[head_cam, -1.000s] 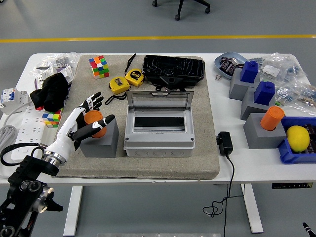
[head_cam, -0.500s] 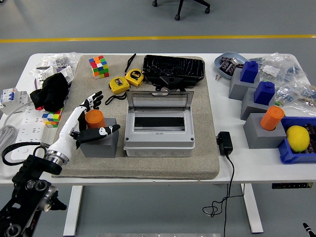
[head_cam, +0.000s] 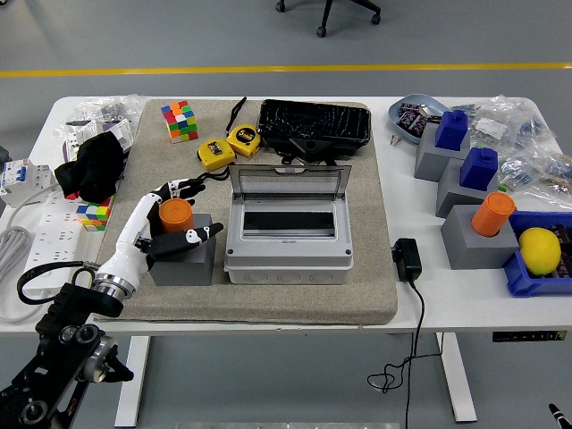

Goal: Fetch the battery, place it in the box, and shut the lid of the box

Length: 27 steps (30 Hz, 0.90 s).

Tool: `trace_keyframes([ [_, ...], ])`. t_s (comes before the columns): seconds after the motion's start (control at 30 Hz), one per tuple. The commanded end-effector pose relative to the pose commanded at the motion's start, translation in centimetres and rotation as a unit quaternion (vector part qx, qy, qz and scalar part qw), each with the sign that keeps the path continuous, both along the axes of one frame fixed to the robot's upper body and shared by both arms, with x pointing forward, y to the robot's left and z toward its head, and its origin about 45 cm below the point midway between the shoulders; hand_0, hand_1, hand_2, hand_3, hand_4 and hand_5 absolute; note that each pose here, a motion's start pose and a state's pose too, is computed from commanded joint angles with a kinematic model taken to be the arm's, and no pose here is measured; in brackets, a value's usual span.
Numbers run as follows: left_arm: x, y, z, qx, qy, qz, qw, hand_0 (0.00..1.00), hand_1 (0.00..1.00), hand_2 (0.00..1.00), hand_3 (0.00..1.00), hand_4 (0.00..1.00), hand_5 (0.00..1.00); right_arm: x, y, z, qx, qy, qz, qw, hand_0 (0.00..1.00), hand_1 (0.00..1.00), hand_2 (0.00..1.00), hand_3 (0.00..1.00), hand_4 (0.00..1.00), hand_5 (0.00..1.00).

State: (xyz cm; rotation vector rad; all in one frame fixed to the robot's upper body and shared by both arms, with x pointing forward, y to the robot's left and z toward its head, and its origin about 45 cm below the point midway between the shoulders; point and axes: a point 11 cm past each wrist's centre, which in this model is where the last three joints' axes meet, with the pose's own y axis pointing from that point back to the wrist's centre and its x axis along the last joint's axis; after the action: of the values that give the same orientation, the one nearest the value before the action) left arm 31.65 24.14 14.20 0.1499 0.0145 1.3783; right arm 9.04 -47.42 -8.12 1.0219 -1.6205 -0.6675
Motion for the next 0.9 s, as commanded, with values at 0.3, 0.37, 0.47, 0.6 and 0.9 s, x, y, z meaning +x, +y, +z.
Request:
trace_keyframes([
  [0.3, 0.01, 0.00, -0.25, -0.012, 0.004, 0.008, 1.000, 0.688, 0.799, 0.640, 0.675, 0.998, 0.002, 0.07, -0.09, 0.05, -0.001, -0.001, 0.000, 1.000, 0.802, 0.762, 0.748, 0.765, 0.998, 0.998],
  [0.37, -0.01, -0.01, -0.32, -0.013, 0.005, 0.009, 1.000, 0.531, 0.709, 0.513, 0.588, 0.998, 0.002, 0.05, -0.06, 0.04, 0.000, 0.000, 0.000, 1.000, 0.802, 0.762, 0.748, 0.765, 0.998, 0.998],
  [0.47, -0.02, -0.01, -0.41, -0.014, 0.007, 0.012, 1.000, 0.531, 0.709, 0.513, 0.588, 0.998, 0.002, -0.02, -0.02, 0.01, 0.000, 0.000, 0.000, 1.000, 0.802, 0.762, 0.748, 0.765, 0.998, 0.998],
  [0.6, -0.01, -0.08, -0.47, -0.015, 0.008, 0.013, 1.000, 0.293, 0.472, 0.379, 0.400, 0.998, 0.002, 0.01, -0.04, 0.02, -0.001, 0.000, 0.000, 1.000, 0.802, 0.762, 0.749, 0.764, 0.998, 0.998],
  [0.9, 0.00, -0.26, -0.54, -0.012, 0.009, 0.014, 1.000, 0.193, 0.314, 0.279, 0.251, 0.998, 0.002, 0.05, -0.07, 0.04, -0.001, 0.000, -0.001, 1.000, 0.801, 0.762, 0.748, 0.765, 0.998, 0.998],
])
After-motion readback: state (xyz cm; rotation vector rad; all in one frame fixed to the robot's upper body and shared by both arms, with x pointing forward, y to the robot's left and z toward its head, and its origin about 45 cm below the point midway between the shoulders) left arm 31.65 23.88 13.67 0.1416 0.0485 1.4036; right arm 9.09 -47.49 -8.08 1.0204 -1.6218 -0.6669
